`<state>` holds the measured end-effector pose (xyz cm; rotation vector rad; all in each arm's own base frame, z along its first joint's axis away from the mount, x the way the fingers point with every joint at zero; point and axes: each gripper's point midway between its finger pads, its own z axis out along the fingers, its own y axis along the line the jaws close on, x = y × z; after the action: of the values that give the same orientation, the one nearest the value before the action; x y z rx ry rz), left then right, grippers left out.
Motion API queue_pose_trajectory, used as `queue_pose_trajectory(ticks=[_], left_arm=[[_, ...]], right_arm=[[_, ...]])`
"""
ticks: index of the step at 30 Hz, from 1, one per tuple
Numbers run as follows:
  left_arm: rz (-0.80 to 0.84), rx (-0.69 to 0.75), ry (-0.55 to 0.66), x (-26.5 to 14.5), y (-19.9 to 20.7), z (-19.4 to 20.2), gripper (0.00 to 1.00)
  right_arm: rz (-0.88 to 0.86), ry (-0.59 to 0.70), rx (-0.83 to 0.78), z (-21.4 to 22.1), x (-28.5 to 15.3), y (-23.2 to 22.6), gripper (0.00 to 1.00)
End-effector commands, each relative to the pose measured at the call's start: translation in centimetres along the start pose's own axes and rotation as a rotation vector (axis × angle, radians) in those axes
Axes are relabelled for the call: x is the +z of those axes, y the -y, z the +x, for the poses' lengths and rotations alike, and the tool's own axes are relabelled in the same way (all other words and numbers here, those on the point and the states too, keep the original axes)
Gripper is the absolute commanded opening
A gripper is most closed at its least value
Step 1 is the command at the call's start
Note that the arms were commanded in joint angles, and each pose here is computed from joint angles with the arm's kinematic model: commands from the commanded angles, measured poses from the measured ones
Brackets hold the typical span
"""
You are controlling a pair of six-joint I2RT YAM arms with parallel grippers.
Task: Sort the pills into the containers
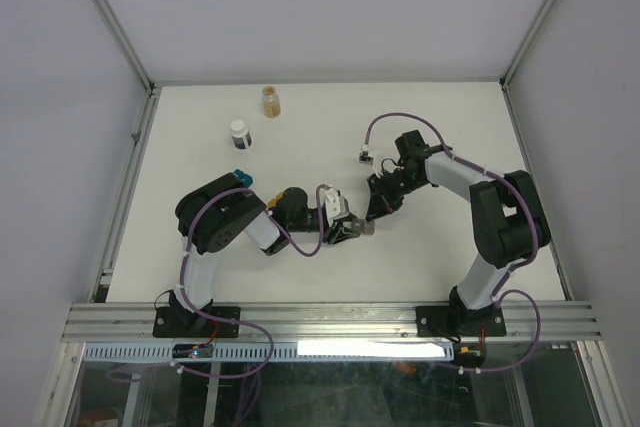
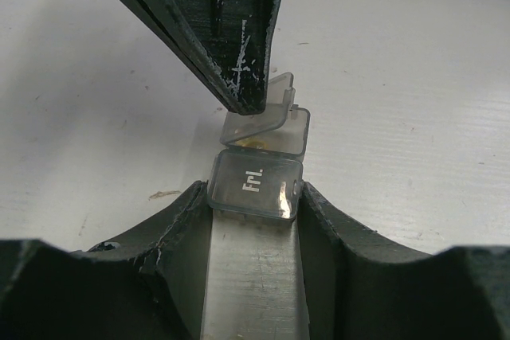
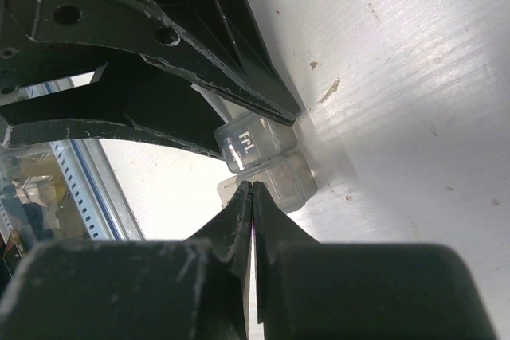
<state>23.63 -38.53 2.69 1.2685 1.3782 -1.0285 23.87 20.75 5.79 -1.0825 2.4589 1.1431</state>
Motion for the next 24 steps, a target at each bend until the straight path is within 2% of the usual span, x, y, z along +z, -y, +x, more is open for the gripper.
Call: queue_pose_trajectory(ticks=[1,16,24], left_arm=[[0.001,-0.037,-0.04,0.2,0.6,1.1,0.13],[-0.02,-0.037,-0.062,0.3,0.4,1.5,0.13],[-0.03,-0.05,-0.073,0.3,0.3,1.8,0.12]], right_arm=[[0.029,0.042,-0.098,-2.3,-1.2,-0.8,0.0],[0.085,0.032,-0.148,-2.5,-1.4,-1.0,0.0],[0.164,-0.093,-0.154,-0.7,-0.5,0.5,0.0]])
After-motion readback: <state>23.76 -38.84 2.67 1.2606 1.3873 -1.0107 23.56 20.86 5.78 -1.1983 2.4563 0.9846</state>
